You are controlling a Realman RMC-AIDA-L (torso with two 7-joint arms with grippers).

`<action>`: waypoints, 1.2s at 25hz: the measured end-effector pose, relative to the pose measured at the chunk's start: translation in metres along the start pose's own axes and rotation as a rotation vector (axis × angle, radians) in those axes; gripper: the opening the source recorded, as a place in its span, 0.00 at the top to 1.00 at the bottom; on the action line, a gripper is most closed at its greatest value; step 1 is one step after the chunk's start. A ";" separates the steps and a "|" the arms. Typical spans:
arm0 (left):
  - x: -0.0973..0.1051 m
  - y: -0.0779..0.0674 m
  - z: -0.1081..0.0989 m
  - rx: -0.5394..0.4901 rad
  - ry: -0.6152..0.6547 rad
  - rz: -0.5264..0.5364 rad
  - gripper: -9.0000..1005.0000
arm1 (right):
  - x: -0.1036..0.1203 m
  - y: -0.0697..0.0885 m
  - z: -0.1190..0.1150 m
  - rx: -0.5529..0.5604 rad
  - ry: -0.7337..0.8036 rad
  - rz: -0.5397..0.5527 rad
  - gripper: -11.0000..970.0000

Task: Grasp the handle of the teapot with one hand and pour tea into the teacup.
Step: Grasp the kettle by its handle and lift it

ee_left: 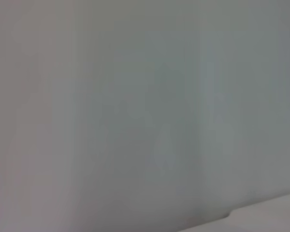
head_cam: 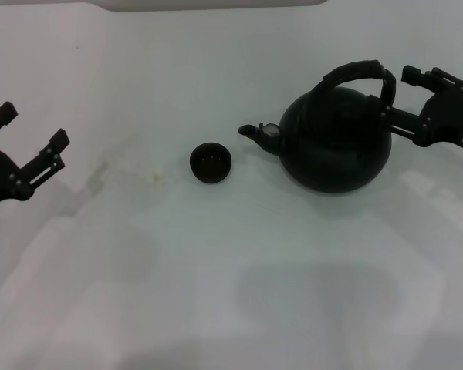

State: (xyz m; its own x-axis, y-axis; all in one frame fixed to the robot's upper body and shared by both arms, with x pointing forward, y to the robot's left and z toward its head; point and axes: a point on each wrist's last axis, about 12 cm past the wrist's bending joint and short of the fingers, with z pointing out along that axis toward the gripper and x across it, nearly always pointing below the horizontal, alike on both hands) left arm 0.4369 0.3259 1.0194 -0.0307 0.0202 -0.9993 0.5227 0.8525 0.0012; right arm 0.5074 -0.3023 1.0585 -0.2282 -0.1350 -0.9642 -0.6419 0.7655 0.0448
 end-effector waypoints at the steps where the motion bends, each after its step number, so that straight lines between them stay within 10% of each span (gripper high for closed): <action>1: 0.000 0.000 0.000 0.002 0.000 0.000 0.13 | 0.000 -0.001 0.000 0.006 0.003 0.000 0.26; 30: 0.004 -0.003 -0.001 0.006 0.012 -0.015 0.13 | 0.000 -0.004 0.010 0.020 -0.026 0.053 0.66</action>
State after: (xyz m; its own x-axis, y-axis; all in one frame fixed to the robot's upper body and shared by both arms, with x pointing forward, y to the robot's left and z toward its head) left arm 0.4346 0.3243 1.0157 -0.0489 0.0142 -0.9987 0.5271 0.8497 -0.0137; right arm 0.5171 -0.2986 1.0556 -0.2425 -0.0780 -0.9670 -0.6145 0.7837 0.0909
